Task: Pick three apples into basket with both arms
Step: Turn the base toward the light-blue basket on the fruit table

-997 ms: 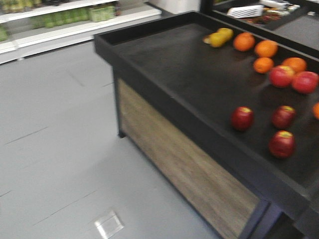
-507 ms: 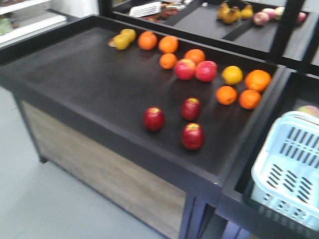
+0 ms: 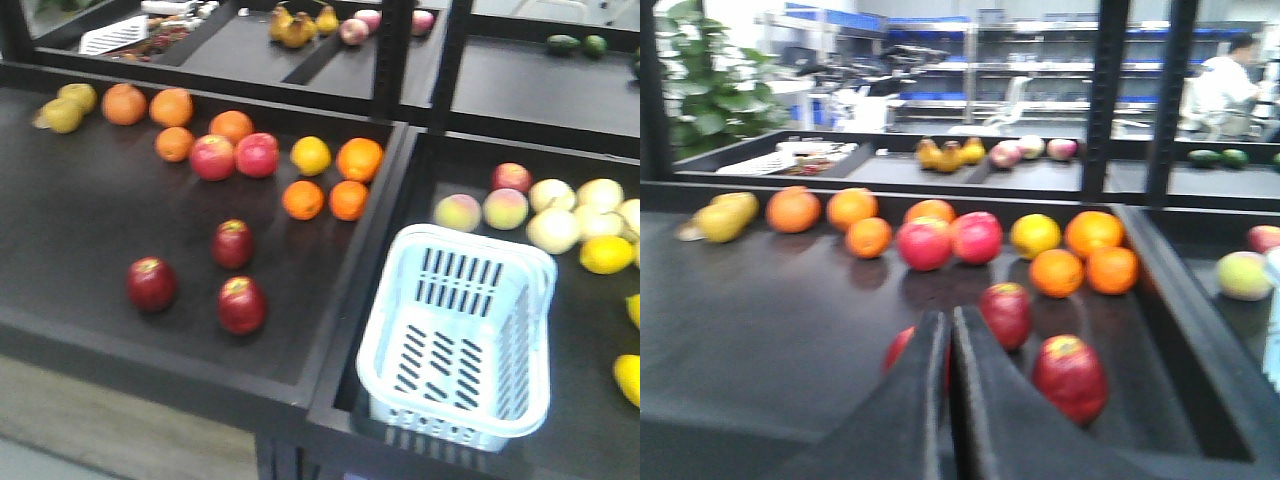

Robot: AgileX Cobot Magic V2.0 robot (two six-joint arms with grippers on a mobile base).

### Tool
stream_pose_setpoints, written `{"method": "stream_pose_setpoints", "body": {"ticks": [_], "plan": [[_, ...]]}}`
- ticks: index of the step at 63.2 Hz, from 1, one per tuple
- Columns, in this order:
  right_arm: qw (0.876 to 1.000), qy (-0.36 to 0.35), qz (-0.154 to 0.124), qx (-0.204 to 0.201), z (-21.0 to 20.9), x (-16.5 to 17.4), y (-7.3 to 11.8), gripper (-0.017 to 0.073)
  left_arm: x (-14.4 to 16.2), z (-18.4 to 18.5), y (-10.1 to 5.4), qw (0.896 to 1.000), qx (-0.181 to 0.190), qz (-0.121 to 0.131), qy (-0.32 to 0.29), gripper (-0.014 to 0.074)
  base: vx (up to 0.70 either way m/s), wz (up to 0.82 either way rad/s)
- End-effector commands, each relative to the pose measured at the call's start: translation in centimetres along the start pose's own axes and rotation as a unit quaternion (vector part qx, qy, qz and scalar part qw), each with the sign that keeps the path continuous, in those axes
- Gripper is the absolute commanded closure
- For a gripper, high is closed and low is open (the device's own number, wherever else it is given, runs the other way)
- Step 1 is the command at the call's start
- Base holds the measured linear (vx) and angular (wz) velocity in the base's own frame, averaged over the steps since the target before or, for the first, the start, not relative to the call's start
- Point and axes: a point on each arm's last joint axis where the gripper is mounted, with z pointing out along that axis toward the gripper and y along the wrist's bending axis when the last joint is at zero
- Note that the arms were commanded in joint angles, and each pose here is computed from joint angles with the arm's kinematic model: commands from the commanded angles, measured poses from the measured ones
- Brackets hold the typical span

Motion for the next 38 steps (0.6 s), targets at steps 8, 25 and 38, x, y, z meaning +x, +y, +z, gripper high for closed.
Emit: {"method": "stream_pose_setpoints", "body": {"ticks": [8,25,38], "plan": [[0.999,-0.036,-0.003,0.001,-0.03,-0.24,0.02,0.0568,-0.64,-0.14,-0.05,0.999,0.003,-0.004,-0.041,0.0600,0.13,-0.49],[0.999,-0.036,-0.003,0.001,-0.03,-0.24,0.02,0.0568,-0.64,-0.14,-0.05,0.999,0.003,-0.004,-0.041,0.0600,0.12,-0.47],[0.999,-0.036,-0.003,0.001,-0.03,-0.24,0.02,0.0568,-0.64,-0.14,-0.05,0.999,0.003,-0.004,-0.041,0.0600,0.11,-0.42]]}}
